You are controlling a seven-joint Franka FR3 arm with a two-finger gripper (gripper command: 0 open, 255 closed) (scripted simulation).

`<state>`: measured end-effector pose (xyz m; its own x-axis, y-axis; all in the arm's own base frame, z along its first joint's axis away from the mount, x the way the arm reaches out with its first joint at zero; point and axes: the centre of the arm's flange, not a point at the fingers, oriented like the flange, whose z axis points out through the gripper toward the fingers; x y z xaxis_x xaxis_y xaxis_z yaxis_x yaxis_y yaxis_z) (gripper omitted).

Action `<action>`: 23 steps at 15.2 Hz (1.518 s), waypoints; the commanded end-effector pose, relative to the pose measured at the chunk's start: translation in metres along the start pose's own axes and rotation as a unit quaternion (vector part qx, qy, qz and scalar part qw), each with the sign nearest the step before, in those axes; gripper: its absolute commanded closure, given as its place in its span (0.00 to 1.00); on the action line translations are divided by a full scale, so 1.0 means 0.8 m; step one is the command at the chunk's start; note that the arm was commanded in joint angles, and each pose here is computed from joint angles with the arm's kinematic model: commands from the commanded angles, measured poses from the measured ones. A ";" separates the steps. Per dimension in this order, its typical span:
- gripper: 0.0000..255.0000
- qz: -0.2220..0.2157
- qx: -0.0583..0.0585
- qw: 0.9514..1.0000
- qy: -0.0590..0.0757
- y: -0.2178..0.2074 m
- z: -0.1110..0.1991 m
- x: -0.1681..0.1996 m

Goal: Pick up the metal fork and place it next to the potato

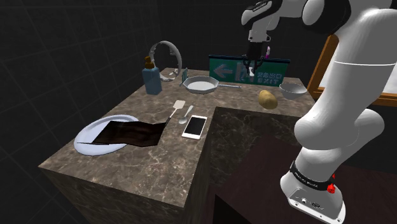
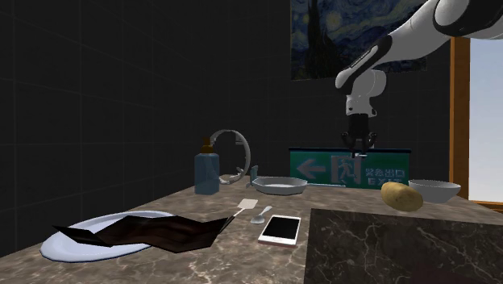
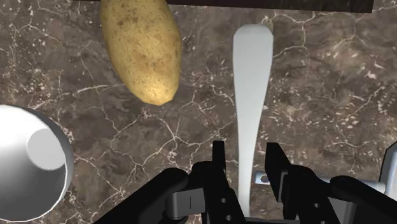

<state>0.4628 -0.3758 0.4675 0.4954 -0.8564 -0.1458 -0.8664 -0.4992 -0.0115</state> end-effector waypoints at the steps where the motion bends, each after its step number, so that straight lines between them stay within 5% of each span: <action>1: 1.00 0.000 0.000 1.000 0.000 0.001 0.011 0.005; 23: 1.00 0.000 0.000 1.000 0.000 0.003 0.154 0.026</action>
<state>0.4638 -0.3777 0.3490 0.4960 -0.8560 -0.1458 -0.8660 -0.4999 -0.0114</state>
